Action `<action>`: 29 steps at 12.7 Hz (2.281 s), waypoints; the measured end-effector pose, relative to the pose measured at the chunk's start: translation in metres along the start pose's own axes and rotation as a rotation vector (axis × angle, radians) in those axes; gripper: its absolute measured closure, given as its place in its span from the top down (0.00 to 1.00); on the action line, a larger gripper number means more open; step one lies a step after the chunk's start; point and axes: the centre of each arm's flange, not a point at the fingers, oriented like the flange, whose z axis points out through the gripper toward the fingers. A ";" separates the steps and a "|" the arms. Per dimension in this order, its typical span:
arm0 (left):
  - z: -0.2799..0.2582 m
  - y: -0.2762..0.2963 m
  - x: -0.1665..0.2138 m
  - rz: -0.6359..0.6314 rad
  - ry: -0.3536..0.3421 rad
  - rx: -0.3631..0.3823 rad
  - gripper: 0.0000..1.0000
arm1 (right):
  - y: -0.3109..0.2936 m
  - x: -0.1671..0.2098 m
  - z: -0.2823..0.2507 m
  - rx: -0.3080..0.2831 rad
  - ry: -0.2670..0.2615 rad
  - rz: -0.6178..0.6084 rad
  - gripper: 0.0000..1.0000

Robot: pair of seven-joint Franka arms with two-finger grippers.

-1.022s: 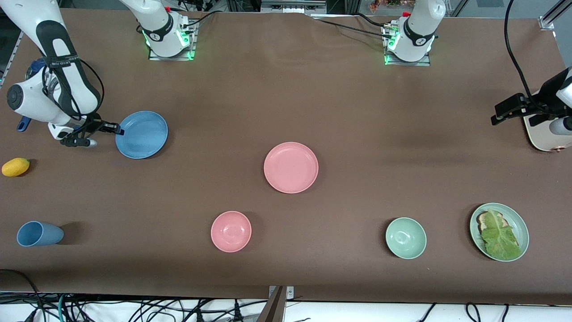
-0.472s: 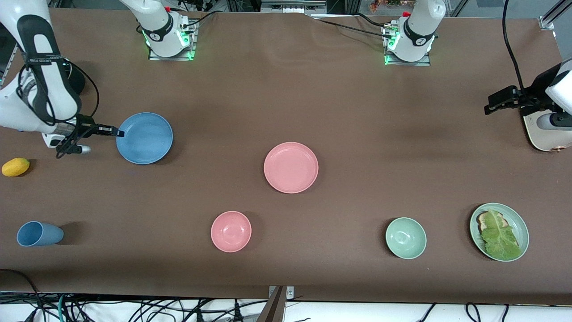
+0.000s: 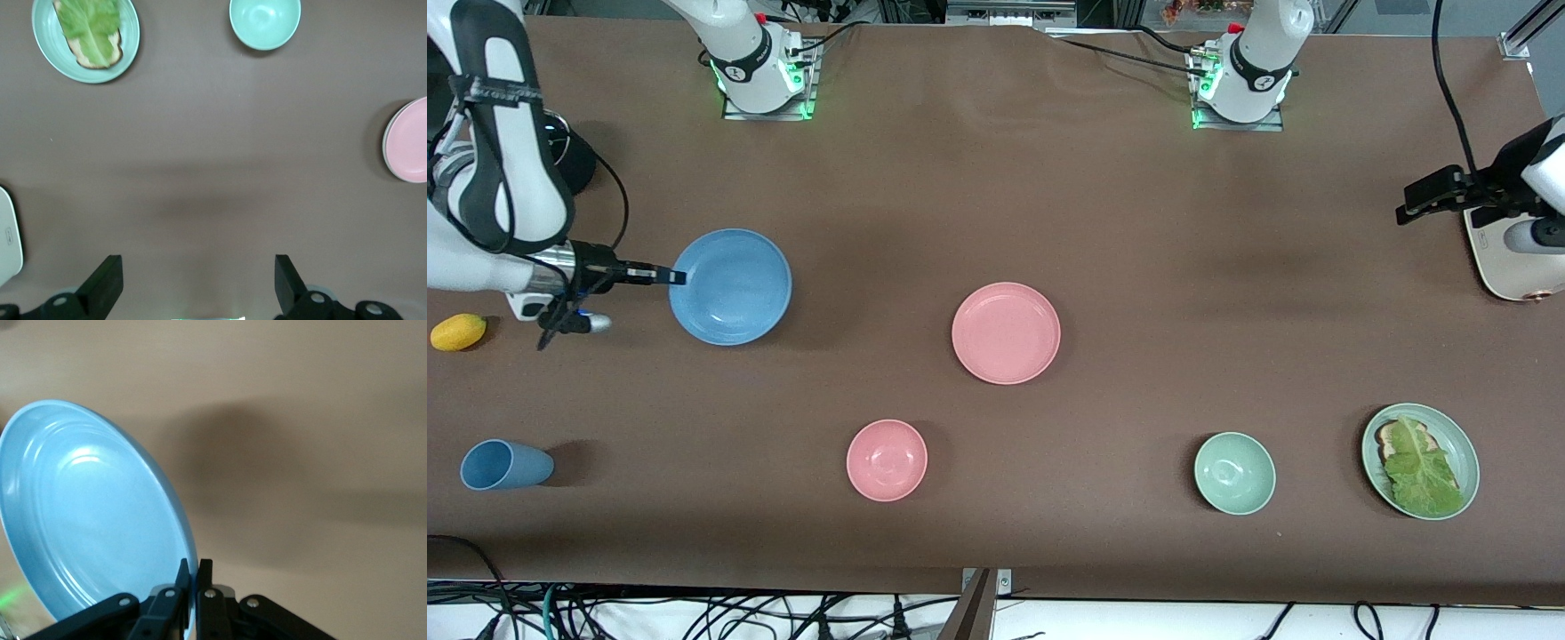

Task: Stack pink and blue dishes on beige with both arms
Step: 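Carry the blue plate with the right gripper onto the pink plate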

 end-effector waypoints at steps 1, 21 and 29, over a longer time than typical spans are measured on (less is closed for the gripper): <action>-0.005 0.001 0.000 0.002 0.010 0.004 1.00 | -0.038 0.004 0.005 0.002 -0.005 -0.027 0.05; -0.002 0.005 0.009 0.008 0.016 0.013 1.00 | -0.340 0.006 0.265 0.009 0.228 -0.066 0.05; -0.003 0.005 0.010 0.009 0.020 0.014 1.00 | -0.337 0.011 0.261 -0.010 0.242 -0.080 0.05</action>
